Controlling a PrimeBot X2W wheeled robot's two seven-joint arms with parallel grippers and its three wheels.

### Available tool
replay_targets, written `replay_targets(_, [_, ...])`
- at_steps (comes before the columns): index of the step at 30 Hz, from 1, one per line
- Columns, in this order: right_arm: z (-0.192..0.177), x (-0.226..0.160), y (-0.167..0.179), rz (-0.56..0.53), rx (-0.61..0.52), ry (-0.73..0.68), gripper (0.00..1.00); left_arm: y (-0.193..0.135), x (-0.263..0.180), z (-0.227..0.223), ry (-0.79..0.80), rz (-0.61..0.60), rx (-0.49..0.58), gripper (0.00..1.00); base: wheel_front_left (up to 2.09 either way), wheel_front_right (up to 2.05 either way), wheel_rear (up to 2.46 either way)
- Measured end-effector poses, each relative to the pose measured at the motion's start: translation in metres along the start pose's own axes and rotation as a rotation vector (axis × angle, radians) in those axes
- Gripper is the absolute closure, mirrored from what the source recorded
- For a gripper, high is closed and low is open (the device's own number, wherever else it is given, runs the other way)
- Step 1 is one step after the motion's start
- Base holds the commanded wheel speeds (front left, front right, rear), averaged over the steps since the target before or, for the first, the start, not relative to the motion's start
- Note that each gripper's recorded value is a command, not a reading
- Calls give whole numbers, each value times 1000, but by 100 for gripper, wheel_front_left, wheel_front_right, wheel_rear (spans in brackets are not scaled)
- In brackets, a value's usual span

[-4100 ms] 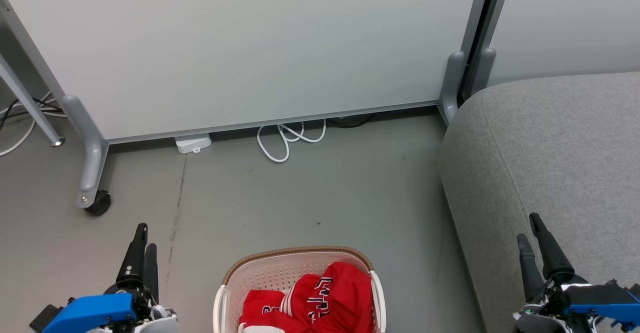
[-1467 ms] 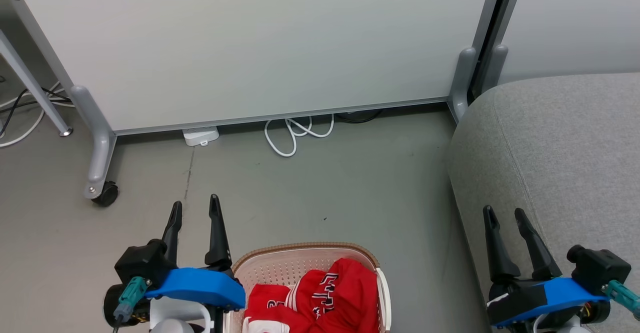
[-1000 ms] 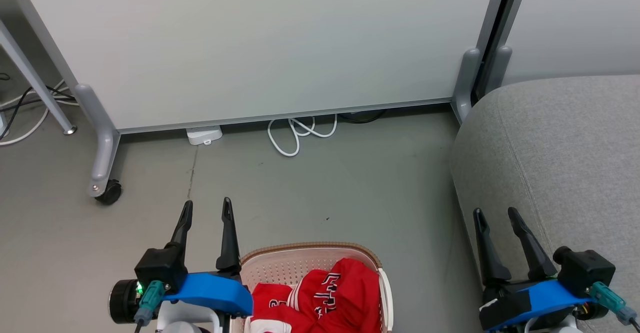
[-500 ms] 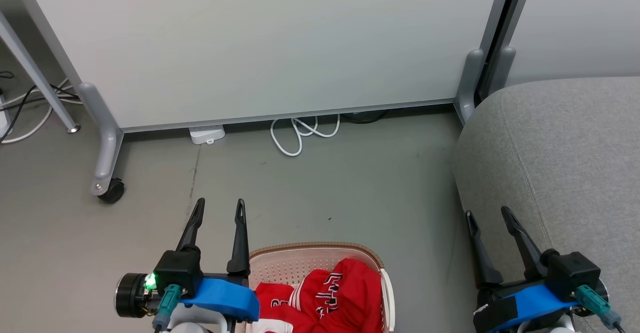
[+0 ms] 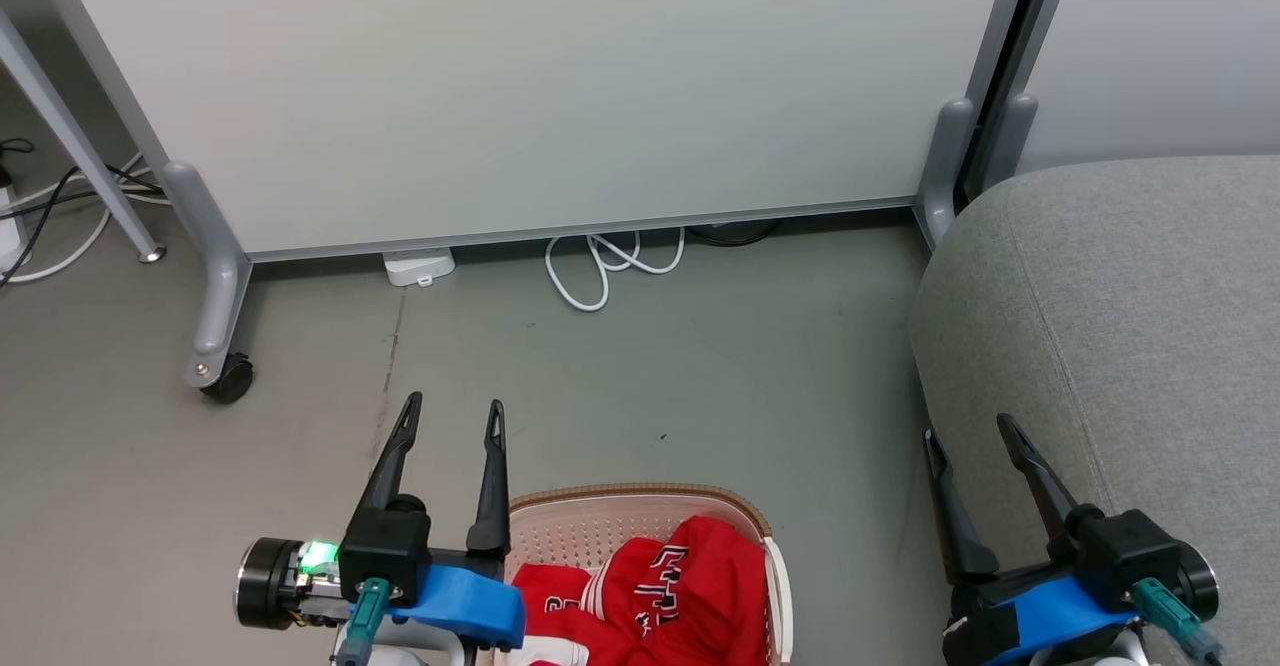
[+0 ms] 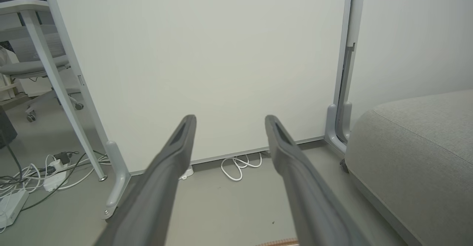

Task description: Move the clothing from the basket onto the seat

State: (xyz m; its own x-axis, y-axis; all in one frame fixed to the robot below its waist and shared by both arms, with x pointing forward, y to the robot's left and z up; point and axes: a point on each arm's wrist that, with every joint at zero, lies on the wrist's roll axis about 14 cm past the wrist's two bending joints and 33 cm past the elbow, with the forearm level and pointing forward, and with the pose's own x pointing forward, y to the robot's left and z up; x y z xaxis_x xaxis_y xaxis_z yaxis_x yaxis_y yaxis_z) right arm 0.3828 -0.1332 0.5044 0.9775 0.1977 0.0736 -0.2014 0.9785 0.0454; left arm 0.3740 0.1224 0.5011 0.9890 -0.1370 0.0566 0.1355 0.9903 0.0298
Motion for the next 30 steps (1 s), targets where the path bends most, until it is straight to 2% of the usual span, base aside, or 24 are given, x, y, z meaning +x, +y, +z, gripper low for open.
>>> replay_targets(24, [-4, -2, -3, -13, 36, 8, 0, 1, -2, -11, 35, -3, -46, 0, 0, 0, 0])
replay_targets(30, [-6, -1, -4, -17, 30, 14, 0, -4, 7, -13, 43, -49, -29, 0, 0, 0, 0])
